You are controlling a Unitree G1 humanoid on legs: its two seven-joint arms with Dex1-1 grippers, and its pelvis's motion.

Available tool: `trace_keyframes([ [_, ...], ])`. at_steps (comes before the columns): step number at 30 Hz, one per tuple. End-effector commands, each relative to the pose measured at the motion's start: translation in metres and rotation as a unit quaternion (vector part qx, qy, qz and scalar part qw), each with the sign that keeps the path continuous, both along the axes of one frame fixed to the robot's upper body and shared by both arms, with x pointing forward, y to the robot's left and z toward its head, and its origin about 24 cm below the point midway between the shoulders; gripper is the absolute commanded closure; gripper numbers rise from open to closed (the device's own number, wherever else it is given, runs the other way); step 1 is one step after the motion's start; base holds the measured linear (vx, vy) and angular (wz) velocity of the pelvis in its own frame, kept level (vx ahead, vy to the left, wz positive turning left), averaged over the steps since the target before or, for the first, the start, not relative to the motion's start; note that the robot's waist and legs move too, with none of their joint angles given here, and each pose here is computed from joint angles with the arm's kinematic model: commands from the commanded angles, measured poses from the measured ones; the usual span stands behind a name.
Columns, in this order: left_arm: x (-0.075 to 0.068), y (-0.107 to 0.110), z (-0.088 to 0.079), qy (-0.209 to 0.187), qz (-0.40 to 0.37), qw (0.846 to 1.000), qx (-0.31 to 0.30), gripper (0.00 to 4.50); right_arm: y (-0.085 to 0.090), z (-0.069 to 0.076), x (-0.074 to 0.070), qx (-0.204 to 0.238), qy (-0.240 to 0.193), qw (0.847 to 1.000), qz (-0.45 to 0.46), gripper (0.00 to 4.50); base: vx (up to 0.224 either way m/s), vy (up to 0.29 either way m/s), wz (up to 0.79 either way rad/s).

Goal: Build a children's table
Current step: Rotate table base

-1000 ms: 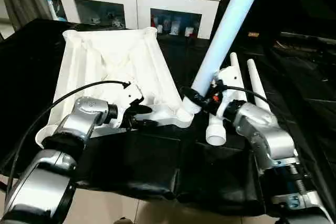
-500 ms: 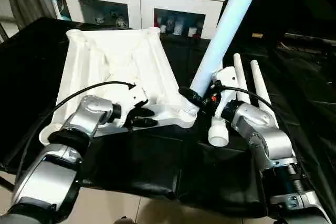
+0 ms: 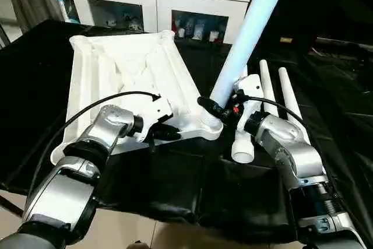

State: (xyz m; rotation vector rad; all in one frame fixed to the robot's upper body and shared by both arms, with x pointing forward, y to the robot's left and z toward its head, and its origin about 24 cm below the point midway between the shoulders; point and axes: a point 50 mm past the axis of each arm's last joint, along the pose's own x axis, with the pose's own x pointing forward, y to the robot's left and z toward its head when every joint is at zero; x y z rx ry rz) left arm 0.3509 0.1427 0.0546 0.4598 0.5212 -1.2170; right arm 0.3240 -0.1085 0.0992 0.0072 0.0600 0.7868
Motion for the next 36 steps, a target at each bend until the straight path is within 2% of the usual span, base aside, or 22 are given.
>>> trace_keyframes([
  [1,-0.01,0.003,-0.018,0.034,-0.011,0.999,0.036,4.36,0.001,0.003,0.002,-0.002,-0.008,1.0,-0.001,2.62,0.0,0.0,0.0],
  [3,-0.012,0.02,-0.018,0.03,0.0,0.999,0.043,4.42,0.002,0.003,0.001,0.001,-0.009,1.0,0.001,2.62,0.0,0.0,0.0],
  [4,-0.013,0.022,-0.018,0.029,0.001,0.999,0.043,4.47,0.002,0.003,0.001,0.001,-0.009,1.0,0.001,2.62,0.0,0.0,0.0],
  [5,-0.016,0.037,-0.015,0.025,0.017,0.999,0.034,4.47,0.003,0.002,-0.001,0.005,-0.006,1.0,0.004,2.62,0.0,0.0,0.0],
  [9,-0.025,0.055,-0.011,0.02,0.029,0.999,0.026,4.47,0.005,-0.002,-0.005,0.01,0.005,1.0,0.013,2.62,0.0,0.0,0.0],
  [12,-0.042,0.065,-0.008,0.018,0.016,1.0,0.019,4.47,0.006,-0.009,-0.009,0.017,0.033,0.999,0.024,2.62,0.0,0.0,0.0],
  [13,-0.052,0.063,-0.006,0.019,0.007,1.0,0.01,4.47,0.008,-0.012,-0.01,0.016,0.042,0.999,0.028,2.62,0.0,0.0,0.0],
  [18,-0.067,0.051,-0.005,0.02,-0.008,1.0,-0.004,4.47,0.014,-0.014,-0.008,0.018,0.051,0.998,0.042,2.62,0.0,0.0,0.0],
  [22,-0.068,0.045,-0.004,0.011,-0.006,1.0,-0.009,4.5,0.02,-0.016,-0.007,0.021,0.063,0.995,0.069,2.62,0.0,0.0,0.0],
  [26,-0.069,0.038,-0.001,0.006,0.009,1.0,-0.009,4.5,0.024,-0.016,-0.008,0.006,0.073,0.993,0.098,2.62,0.0,0.0,0.0],
  [36,-0.064,0.032,0.003,-0.002,0.014,1.0,-0.008,4.5,0.023,-0.028,-0.006,-0.032,0.103,0.988,0.109,2.62,0.0,0.0,0.0],
])
